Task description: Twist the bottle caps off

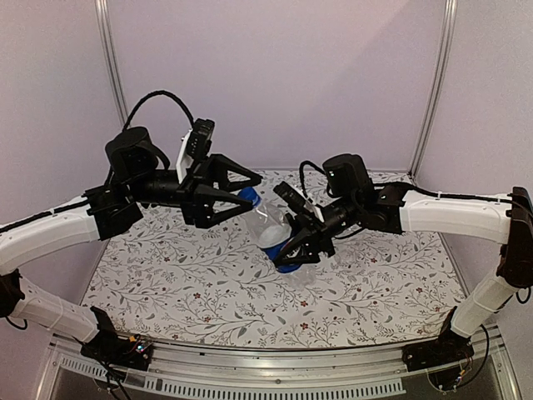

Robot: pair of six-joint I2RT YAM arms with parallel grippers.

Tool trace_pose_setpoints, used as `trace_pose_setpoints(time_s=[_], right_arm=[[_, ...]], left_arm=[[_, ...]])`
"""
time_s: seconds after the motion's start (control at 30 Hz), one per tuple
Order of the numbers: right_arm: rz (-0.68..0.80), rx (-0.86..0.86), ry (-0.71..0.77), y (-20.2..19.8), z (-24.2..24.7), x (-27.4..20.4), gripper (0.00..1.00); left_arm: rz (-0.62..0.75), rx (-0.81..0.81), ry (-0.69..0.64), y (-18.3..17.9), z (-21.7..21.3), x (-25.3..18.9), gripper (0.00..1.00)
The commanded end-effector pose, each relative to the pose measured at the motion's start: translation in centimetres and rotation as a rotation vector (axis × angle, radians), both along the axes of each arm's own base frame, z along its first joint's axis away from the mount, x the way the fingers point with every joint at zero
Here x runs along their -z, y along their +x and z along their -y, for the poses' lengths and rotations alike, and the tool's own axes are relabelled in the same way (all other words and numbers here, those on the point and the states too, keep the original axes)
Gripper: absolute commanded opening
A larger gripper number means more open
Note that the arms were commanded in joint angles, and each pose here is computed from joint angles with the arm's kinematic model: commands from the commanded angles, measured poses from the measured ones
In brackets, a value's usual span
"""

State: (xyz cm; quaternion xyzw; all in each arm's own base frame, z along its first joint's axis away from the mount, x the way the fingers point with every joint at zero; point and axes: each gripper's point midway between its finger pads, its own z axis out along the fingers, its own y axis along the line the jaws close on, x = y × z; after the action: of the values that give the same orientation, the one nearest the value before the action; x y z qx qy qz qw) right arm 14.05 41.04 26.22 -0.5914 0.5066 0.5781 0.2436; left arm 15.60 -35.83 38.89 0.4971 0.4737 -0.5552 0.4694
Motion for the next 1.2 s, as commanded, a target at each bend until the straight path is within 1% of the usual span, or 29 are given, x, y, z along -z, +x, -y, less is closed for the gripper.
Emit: trace_pose_setpoints(time_s=[0.0,0.17,0.53,0.83,0.93,1.17], right_arm=[[0.005,-0.022,0.025,-0.2,-0.4,-0.8,0.48],[0.008,-0.015,0.021,-0.1,-0.4,-0.7,0.48],[0.011,-0.008,0.02,0.0,-0.5,-0.7,0.48],[0.01,-0.001,0.012,0.2,-0.6,-0.4,0.48],[0.014,0.007,0.01,0.3,-0.6,-0.4,0.48],[0.021,0.034,0.0,0.7,-0.7,-0.3,0.48]], left_arm=[[0.025,0.012,-0.04,0.1,-0.3,-1.3,0.64],[0.018,0.009,-0.04,0.3,-0.4,-1.3,0.55],[-0.004,0.012,-0.022,0.6,0.0,-0.4,0.52],[-0.009,0.016,-0.022,0.6,0.0,-0.2,0.45],[-0.014,0.017,-0.018,0.6,-0.1,0.0,0.39],[-0.02,0.01,-0.011,0.6,-0.2,0.4,0.36]])
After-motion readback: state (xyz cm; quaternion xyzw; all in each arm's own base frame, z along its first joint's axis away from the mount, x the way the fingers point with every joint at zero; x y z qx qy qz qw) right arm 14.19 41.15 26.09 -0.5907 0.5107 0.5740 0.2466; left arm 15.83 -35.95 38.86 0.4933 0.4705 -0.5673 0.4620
